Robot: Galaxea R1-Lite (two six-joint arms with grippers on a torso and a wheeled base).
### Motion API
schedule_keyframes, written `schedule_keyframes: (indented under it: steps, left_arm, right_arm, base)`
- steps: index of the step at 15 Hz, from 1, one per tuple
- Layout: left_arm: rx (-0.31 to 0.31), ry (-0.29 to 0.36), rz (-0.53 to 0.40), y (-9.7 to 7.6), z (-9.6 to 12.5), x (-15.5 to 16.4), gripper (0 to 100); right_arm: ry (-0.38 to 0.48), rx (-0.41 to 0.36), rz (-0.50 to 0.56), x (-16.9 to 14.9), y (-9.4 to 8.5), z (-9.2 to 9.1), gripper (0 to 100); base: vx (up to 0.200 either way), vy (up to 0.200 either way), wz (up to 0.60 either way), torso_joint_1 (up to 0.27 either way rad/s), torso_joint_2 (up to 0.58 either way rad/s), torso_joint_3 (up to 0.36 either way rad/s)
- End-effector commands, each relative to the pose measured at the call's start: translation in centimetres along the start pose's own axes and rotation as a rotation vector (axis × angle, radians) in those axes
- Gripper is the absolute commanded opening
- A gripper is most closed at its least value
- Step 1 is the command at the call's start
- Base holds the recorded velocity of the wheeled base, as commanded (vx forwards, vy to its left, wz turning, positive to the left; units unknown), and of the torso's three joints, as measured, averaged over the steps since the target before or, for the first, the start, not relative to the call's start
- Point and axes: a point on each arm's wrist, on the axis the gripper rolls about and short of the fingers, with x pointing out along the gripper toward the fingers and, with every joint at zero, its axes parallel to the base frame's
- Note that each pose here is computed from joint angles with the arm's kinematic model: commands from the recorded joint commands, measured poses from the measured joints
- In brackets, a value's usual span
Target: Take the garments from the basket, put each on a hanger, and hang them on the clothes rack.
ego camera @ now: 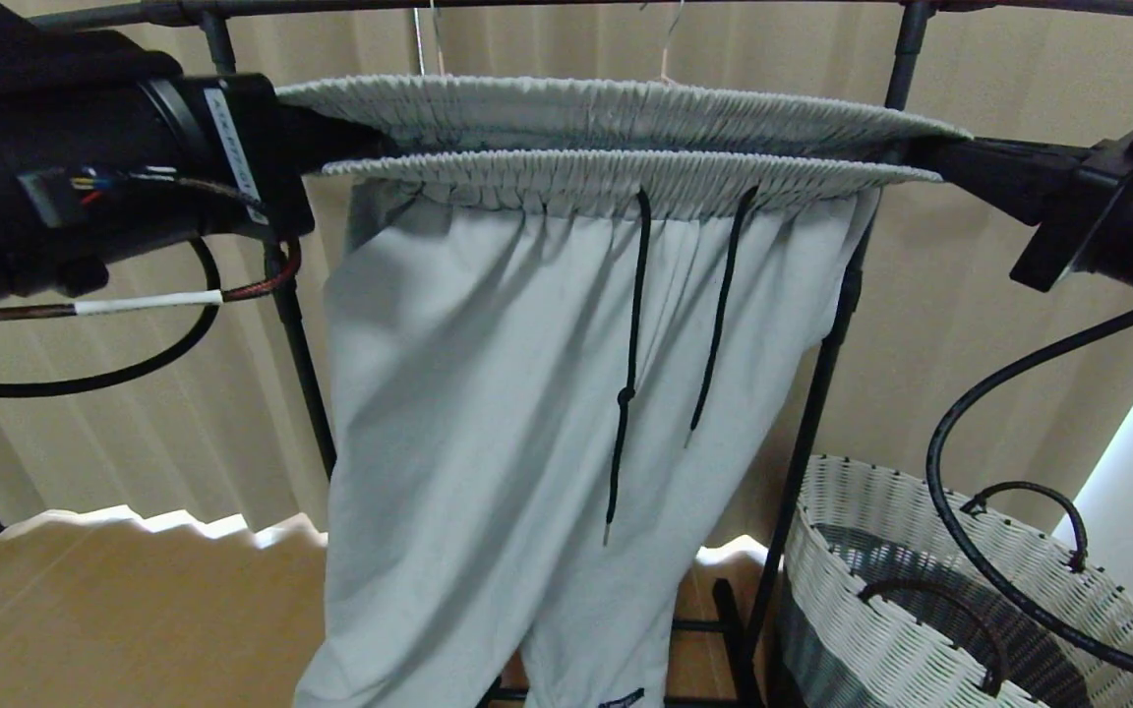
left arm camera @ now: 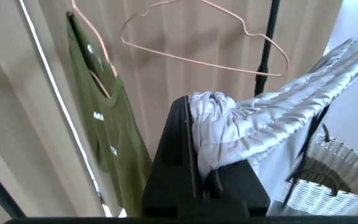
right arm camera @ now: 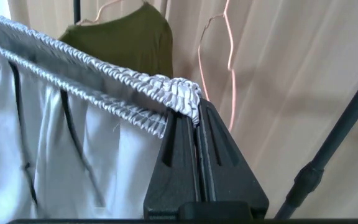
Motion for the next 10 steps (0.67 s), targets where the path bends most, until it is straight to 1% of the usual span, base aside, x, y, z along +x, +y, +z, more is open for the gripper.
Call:
schedule_keyframes:
  steps: [1,4,5,6,7,8,9,10]
  left_arm:
    - [0.008,0.043,-0.006,-0.3,-1.1,1.0,0]
    - [0.012,0.039,-0.023,-0.8,-1.2,1.1,0]
    - [0.013,0.067,-0.052,-1.5,-2.0,0.9,0]
    - [0.016,0.091,-0.062,-1.7,-2.8,0.9,0]
    - [0.025,0.125,-0.067,-2.0,-4.0,1.0,0]
    - [0.025,0.125,-0.067,-2.0,-4.0,1.0,0]
    - [0.025,0.081,-0.055,-2.0,-3.6,1.0,0]
    - [0.032,0.078,-0.055,-2.0,-3.5,1.0,0]
  right_arm:
    - [0.011,0.000,0.001,0.2,0.0,-0.3,0]
    - [0.025,0.003,0.000,0.1,0.0,-0.8,0]
    - [0.045,0.006,0.003,0.1,0.1,-1.3,0]
    - [0.061,0.010,0.004,0.1,0.1,-1.8,0]
    - [0.105,0.015,0.007,-0.1,0.2,-3.2,0]
    - [0.105,0.015,0.007,-0.1,0.2,-3.2,0]
    - [0.066,-0.010,0.005,-0.1,0.2,-2.9,0]
    - [0.058,-0.012,0.001,-0.1,0.1,-2.8,0]
  base:
    - [0.000,0.000,0.00,0.000,0.00,0.000]
    - [0.000,0.000,0.00,0.000,0.00,0.000]
    - [0.000,0.000,0.00,0.000,0.00,0.000]
    - [0.000,0.000,0.00,0.000,0.00,0.000]
    - [0.000,0.000,0.00,0.000,0.00,0.000]
    - [0.000,0.000,0.00,0.000,0.00,0.000]
    - [0.000,0.000,0.00,0.000,0.00,0.000]
    - [0.000,0.000,0.00,0.000,0.00,0.000]
